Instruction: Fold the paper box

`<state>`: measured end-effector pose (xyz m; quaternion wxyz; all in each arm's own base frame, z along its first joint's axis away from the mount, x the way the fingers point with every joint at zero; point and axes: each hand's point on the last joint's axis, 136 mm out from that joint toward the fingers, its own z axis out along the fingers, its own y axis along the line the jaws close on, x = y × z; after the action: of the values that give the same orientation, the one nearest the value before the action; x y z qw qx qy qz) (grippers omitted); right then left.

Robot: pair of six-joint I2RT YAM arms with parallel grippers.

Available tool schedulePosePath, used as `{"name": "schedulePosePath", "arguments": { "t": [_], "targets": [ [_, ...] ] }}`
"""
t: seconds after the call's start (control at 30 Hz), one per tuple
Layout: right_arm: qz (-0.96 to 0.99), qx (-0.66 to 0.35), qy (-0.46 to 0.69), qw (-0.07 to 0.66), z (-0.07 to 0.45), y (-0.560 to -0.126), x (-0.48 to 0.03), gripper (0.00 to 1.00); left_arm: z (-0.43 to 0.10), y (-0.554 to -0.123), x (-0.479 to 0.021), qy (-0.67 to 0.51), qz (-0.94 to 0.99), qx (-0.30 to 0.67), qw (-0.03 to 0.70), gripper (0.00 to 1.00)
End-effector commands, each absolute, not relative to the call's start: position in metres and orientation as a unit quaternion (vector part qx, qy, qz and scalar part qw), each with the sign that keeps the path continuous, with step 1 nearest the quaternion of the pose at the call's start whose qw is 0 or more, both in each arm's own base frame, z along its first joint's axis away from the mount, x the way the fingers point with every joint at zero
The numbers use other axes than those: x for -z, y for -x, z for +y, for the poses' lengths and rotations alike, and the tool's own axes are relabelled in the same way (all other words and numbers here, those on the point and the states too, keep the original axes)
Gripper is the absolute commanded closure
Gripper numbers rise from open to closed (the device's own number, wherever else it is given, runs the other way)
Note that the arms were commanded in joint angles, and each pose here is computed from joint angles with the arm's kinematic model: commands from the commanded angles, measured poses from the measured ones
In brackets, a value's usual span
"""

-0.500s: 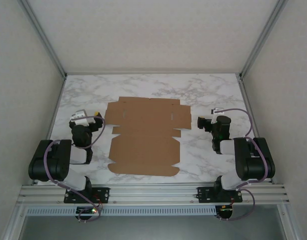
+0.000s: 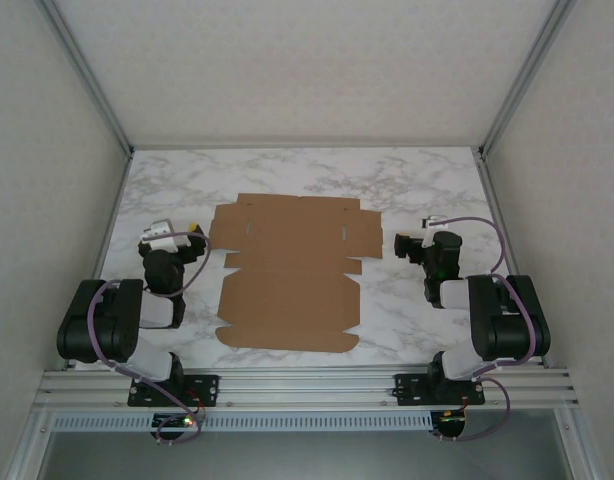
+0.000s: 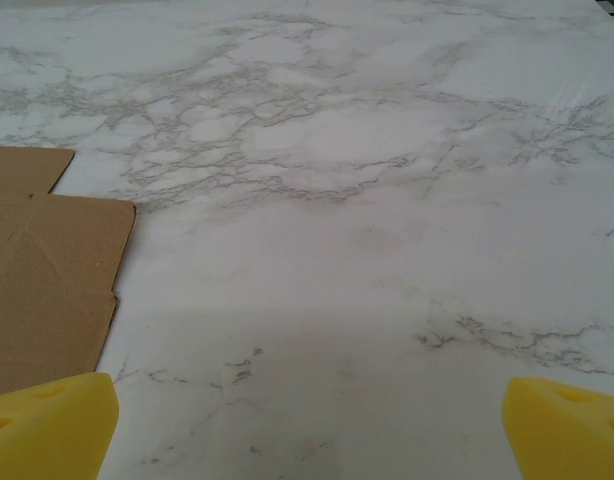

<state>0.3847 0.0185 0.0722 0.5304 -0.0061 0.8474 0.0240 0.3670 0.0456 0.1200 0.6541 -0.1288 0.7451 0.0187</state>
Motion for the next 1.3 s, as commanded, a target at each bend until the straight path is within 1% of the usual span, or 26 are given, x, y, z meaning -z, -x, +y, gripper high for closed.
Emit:
{"name": "schedulePosePath", "arguments": {
  "t": [0.0,0.5,0.57,0.63,0.7,0.77,0.87,0.9,0.97,1.03,1.07,1.1,1.13,1.2,1.27],
  "targets": [
    [0.838,-0.032,0.004,0.545,0.019,-0.394,-0.082,0.01,0.044,-0.373,-0.130,0.128,0.733,-0.020,0.668,0.01],
    [0.836,-0.034,0.005,0.548,0.020,-0.394,-0.083,0.01,0.045,-0.372,-0.130,0.129,0.731,-0.020,0.669,0.01],
    [0.840,-0.037,0.015,0.542,0.024,-0.394,-0.087,0.01,0.052,-0.374,-0.137,0.150,0.731,-0.032,0.665,0.01],
    [0.846,-0.032,0.029,0.532,0.031,-0.399,-0.118,0.01,0.057,-0.378,-0.161,0.164,0.732,-0.050,0.660,0.01],
    [0.825,-0.047,0.042,0.562,0.045,-0.400,-0.165,0.01,0.051,-0.383,-0.204,0.159,0.716,-0.064,0.677,0.01],
    [0.797,-0.087,0.074,0.593,0.075,-0.391,-0.219,0.01,0.026,-0.383,-0.253,0.116,0.701,-0.056,0.701,0.00],
    [0.782,-0.143,0.107,0.597,0.116,-0.366,-0.276,0.01,-0.014,-0.358,-0.323,0.082,0.648,-0.002,0.758,0.01],
    [0.783,-0.154,0.109,0.593,0.124,-0.355,-0.291,0.01,-0.021,-0.350,-0.339,0.083,0.639,0.023,0.764,0.01],
    [0.796,-0.150,0.089,0.580,0.127,-0.335,-0.314,0.01,-0.025,-0.339,-0.360,0.110,0.644,0.065,0.754,0.01],
    [0.815,-0.135,0.015,0.563,0.107,-0.323,-0.328,0.01,-0.014,-0.334,-0.361,0.185,0.672,0.092,0.711,0.01],
    [0.821,-0.122,-0.048,0.556,0.090,-0.321,-0.329,0.01,-0.001,-0.330,-0.353,0.246,0.683,0.088,0.682,0.01],
    [0.836,-0.102,-0.139,0.521,0.066,-0.311,-0.315,0.01,0.011,-0.327,-0.344,0.289,0.689,0.073,0.660,0.00],
    [0.835,-0.078,-0.220,0.499,0.042,-0.303,-0.304,0.01,0.014,-0.328,-0.332,0.299,0.699,0.065,0.647,0.00],
    [0.844,-0.108,-0.217,0.479,0.043,-0.304,-0.290,0.01,0.006,-0.335,-0.297,0.314,0.708,0.101,0.624,0.00],
    [0.854,-0.152,-0.205,0.453,0.059,-0.305,-0.274,0.01,-0.012,-0.340,-0.268,0.303,0.727,0.148,0.598,0.00]
  ]
}}
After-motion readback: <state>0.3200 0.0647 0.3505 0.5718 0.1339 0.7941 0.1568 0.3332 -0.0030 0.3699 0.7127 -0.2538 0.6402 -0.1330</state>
